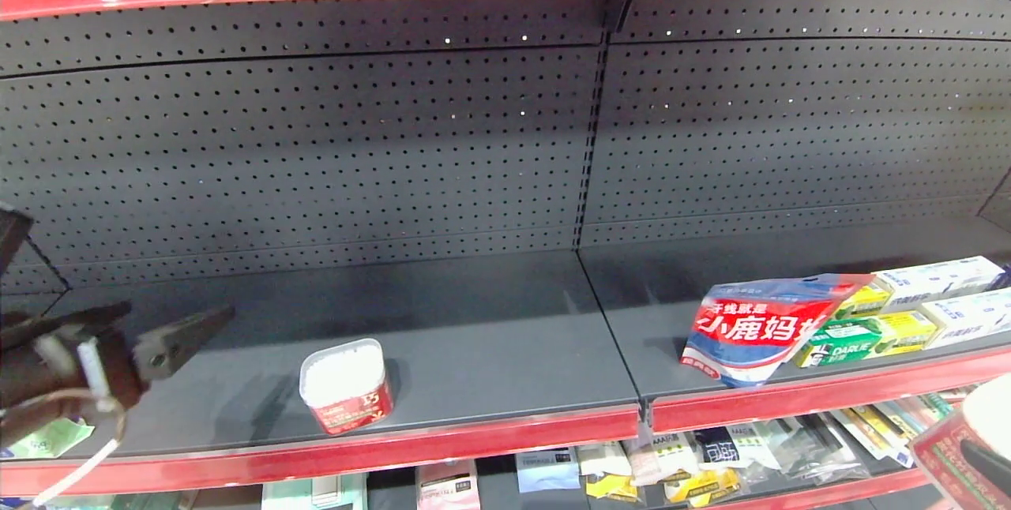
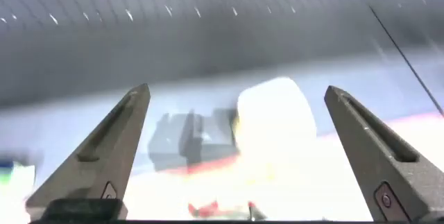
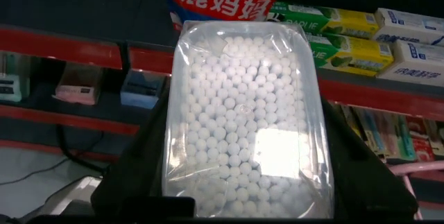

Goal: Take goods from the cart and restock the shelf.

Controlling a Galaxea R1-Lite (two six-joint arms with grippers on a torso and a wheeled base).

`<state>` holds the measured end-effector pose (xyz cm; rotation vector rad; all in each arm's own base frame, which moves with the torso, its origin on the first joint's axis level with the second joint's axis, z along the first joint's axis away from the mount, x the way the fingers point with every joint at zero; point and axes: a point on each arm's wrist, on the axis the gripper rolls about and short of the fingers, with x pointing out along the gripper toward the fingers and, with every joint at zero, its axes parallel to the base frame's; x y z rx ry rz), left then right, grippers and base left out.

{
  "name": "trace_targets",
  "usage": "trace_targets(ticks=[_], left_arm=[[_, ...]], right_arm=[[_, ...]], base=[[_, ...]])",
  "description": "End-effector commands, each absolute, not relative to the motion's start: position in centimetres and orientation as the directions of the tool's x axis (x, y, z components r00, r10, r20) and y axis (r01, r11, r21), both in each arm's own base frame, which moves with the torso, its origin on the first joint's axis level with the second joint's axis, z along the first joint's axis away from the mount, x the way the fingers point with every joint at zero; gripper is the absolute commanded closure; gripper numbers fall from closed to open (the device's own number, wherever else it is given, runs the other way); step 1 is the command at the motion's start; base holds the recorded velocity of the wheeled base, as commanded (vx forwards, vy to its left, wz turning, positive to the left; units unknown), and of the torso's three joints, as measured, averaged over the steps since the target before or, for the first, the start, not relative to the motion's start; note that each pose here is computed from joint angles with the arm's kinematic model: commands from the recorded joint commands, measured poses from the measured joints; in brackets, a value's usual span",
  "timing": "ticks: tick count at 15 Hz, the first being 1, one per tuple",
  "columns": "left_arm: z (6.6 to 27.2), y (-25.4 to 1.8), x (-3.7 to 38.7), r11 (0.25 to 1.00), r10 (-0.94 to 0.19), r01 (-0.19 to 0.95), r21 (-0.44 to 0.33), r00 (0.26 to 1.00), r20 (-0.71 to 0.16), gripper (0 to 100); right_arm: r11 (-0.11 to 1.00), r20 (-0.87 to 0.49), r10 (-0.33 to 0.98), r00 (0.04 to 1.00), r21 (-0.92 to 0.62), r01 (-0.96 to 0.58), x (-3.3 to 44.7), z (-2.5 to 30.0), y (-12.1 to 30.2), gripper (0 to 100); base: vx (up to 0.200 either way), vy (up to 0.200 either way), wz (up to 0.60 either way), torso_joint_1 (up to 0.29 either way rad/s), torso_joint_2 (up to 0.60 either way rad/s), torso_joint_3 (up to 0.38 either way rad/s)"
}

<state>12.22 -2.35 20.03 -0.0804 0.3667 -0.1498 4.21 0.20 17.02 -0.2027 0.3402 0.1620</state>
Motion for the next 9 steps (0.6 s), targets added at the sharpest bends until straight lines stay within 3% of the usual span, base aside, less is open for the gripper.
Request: trace_targets(ticks=[1,3,6,9], left_arm=[[19.3,-0.7,2.1,0.956,-0.294,0.279,-0.097,0.917,-0.268,0],[18.3,-0.2,-0.2,0.950,-0.312,0.299,-0.086,0.912,-0.265,0],[16.8,0.9,-3.1,0.903,-0.416,0.430,-0.015,0.862,-0.292,0],[16.4,1.0,-3.3,0.906,-0.406,0.424,-0.008,0.862,-0.304,0]], right_arm=[[0.964,-0.335,0.136,0.932,-0.173,-0.203,4.6,17.9,0.2,100],[0.956,-0.308,0.177,0.935,-0.173,-0.238,5.4,19.7,0.4,100],[0.940,-0.294,0.233,0.927,-0.176,-0.292,6.0,20.8,0.7,100],[0.933,-0.295,0.255,0.921,-0.175,-0.314,6.0,20.8,0.8,100]], base=[[0.000,0.000,0.00,0.000,0.00,0.000],[0.000,0.000,0.00,0.000,0.00,0.000],[0.000,0.000,0.00,0.000,0.00,0.000],[0.000,0.000,0.00,0.000,0.00,0.000]])
